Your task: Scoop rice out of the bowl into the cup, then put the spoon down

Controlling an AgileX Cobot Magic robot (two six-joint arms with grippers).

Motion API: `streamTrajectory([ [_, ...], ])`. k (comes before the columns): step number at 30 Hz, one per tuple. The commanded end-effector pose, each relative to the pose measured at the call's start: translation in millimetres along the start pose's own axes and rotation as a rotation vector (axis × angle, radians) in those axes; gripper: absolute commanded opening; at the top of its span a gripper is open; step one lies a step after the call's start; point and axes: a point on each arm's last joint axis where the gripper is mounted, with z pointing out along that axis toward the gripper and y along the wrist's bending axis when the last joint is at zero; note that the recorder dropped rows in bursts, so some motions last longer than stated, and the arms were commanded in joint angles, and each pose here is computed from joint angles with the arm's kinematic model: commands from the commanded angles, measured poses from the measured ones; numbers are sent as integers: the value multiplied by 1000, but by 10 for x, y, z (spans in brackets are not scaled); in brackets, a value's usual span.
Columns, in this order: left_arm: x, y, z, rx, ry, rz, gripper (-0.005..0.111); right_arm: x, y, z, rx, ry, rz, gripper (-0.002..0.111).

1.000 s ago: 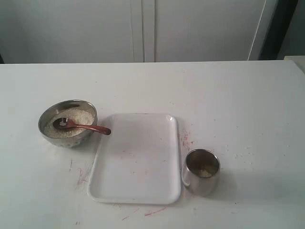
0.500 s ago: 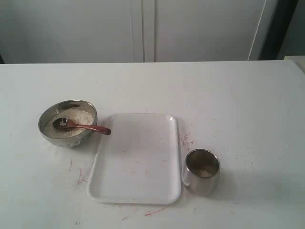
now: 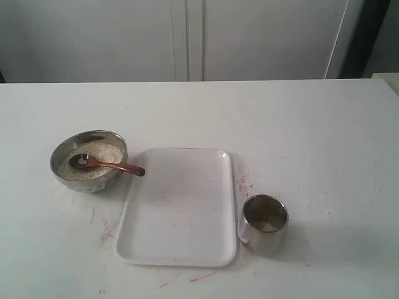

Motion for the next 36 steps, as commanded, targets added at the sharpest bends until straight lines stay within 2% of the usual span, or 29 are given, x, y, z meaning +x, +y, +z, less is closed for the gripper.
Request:
streamTrajectory([
  [1, -24, -8, -2, 8, -8, -10, 14, -122, 77, -30, 123, 173, 16, 0],
  [7, -24, -8, -2, 8, -8, -10, 14, -541, 356, 43, 156, 285, -172, 0],
  [12, -24, -8, -2, 8, -8, -10, 14, -896, 631, 335, 170, 466, -298, 0],
  [17, -24, -8, -2, 8, -8, -10, 14, -1105, 942, 820, 59, 713, -358, 0],
  [21, -24, -8, -2, 8, -8, -10, 14, -1301, 1196, 1194, -93, 789, -444, 0],
  [26, -24, -8, -2, 8, -8, -10, 14, -1366, 1424, 1617, -218, 858, -485, 0],
  [30, -24, -8, -2, 8, -8, -10, 14, -1286, 1613, 1808, -309, 920, -545, 0],
  [36, -24, -8, -2, 8, -8, -10, 14, -910, 1825, 2021, -345, 1027, -702, 0],
])
